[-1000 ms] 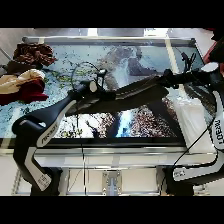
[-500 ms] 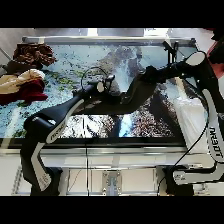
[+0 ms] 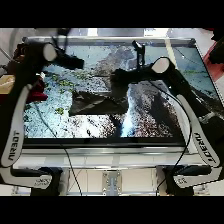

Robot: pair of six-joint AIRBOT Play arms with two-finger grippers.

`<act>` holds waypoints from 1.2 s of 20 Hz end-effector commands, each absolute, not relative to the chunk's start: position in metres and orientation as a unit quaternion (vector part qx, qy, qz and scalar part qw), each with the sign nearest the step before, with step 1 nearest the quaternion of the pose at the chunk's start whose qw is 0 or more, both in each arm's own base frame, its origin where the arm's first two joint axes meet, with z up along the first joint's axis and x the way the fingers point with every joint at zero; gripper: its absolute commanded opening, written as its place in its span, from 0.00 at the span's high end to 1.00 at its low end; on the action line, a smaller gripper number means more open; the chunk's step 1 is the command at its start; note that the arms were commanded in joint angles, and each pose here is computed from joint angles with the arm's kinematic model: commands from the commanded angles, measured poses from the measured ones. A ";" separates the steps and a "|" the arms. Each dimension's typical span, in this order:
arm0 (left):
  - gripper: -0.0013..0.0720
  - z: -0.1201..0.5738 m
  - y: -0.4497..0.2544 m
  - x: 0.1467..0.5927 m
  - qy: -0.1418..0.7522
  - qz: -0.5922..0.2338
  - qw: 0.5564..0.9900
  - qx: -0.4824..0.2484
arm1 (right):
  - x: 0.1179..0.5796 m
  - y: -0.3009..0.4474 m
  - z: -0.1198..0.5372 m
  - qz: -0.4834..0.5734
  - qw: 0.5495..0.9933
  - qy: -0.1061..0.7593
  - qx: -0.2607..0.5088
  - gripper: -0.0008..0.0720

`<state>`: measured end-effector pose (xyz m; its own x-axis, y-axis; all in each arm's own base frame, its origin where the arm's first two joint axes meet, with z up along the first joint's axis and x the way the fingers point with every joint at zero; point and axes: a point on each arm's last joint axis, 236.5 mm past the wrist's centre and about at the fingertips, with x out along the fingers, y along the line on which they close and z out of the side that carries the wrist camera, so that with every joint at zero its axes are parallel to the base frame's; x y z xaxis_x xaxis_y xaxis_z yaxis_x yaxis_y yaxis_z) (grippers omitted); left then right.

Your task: Fold the shirts.

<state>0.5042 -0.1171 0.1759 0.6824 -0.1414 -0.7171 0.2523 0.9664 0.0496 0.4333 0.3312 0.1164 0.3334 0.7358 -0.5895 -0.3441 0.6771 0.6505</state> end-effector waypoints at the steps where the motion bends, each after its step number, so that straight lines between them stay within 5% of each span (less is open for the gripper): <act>1: 0.97 0.241 -0.043 0.488 0.329 -0.032 0.941 0.075 | 0.427 0.395 0.095 0.359 0.771 0.462 0.252 0.94; 8: 0.97 0.256 -0.023 0.480 0.317 -0.014 0.946 0.060 | 0.420 0.473 0.029 0.381 0.721 0.473 0.333 0.92; 9: 0.97 0.256 -0.023 0.480 0.317 -0.014 0.946 0.060 | 0.415 0.481 0.035 0.402 0.714 0.463 0.338 0.72; 10: 0.97 0.256 -0.023 0.480 0.318 -0.014 0.946 0.061 | 0.413 0.484 0.045 0.418 0.706 0.456 0.345 0.35; 11: 0.97 0.256 -0.023 0.480 0.318 -0.014 0.946 0.062 | 0.415 0.482 0.054 0.431 0.702 0.451 0.345 0.32; 16: 0.97 0.252 -0.022 0.477 0.328 -0.014 0.942 0.062 | 0.455 0.380 0.071 0.432 0.707 0.476 0.296 0.33; 22: 0.97 0.252 -0.023 0.477 0.329 -0.015 0.942 0.056 | 0.458 0.219 -0.031 0.238 0.702 0.631 0.229 0.31; 24: 0.97 0.253 -0.026 0.478 0.326 -0.019 0.944 0.051 | 0.461 0.213 -0.047 0.223 0.704 0.629 0.243 0.21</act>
<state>0.4769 -0.0239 0.2509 0.7817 0.0075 -0.6236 0.0681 0.9929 0.0974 0.4682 0.2556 -0.0118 0.1427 0.7041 -0.6956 -0.0952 0.7093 0.6985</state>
